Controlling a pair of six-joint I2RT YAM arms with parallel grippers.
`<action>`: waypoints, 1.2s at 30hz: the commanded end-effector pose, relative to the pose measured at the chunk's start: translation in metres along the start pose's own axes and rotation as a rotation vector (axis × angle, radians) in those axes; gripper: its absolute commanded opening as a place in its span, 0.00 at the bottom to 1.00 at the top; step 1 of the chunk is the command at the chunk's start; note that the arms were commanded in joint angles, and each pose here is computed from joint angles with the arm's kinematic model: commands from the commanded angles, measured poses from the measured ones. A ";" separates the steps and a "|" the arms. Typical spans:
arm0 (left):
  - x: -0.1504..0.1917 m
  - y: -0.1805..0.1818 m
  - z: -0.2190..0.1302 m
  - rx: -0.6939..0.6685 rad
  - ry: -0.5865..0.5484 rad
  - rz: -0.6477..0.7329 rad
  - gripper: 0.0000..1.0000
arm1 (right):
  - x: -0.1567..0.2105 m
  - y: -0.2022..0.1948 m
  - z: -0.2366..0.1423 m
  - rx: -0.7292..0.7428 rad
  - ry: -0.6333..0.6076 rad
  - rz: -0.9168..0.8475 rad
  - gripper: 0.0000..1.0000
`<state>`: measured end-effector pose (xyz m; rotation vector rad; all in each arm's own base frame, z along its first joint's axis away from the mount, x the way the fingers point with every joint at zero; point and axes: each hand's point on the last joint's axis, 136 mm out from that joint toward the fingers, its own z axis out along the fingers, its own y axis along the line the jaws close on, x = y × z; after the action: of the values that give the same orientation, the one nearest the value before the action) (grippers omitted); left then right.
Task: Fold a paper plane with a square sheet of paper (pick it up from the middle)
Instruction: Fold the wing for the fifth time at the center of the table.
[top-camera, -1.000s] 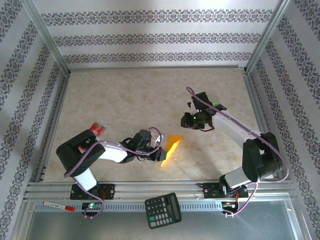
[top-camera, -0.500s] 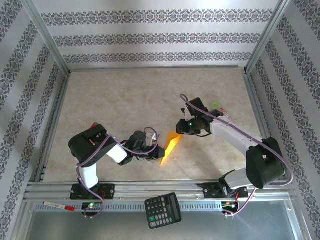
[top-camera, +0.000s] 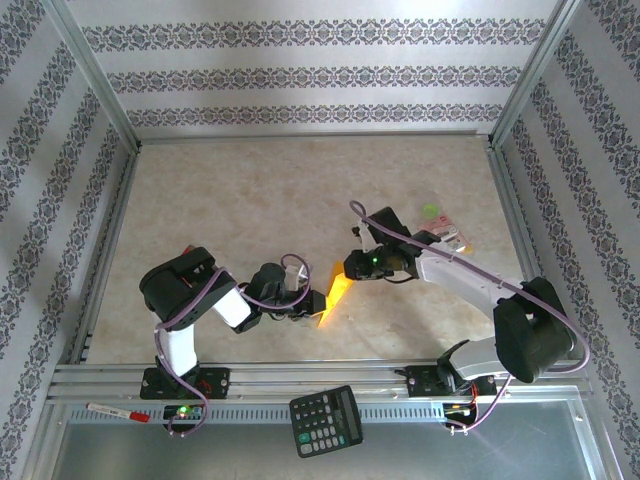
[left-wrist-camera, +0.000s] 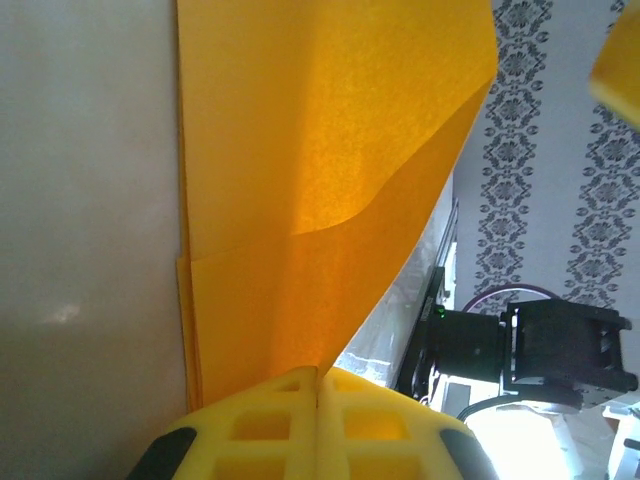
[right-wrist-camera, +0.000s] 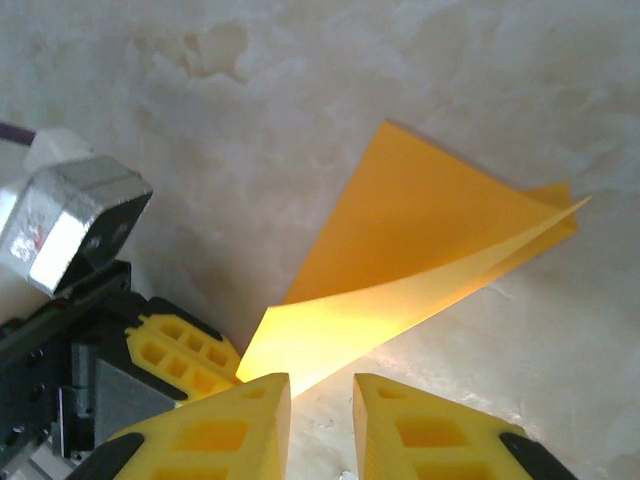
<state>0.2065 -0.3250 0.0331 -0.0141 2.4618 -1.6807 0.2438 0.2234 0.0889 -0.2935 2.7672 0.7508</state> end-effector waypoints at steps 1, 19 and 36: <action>0.000 0.014 -0.003 -0.012 -0.020 -0.062 0.00 | 0.003 0.013 0.008 -0.060 -0.003 -0.049 0.22; 0.005 0.043 -0.009 -0.115 -0.042 -0.153 0.00 | 0.000 0.009 0.059 -0.034 0.047 -0.068 0.14; 0.010 0.057 -0.013 -0.177 -0.049 -0.207 0.00 | -0.003 -0.002 0.076 0.012 0.066 -0.082 0.13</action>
<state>0.2138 -0.3187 0.0307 -0.1941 2.4501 -1.6943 0.2536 0.2569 0.0242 -0.3857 2.8343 0.7508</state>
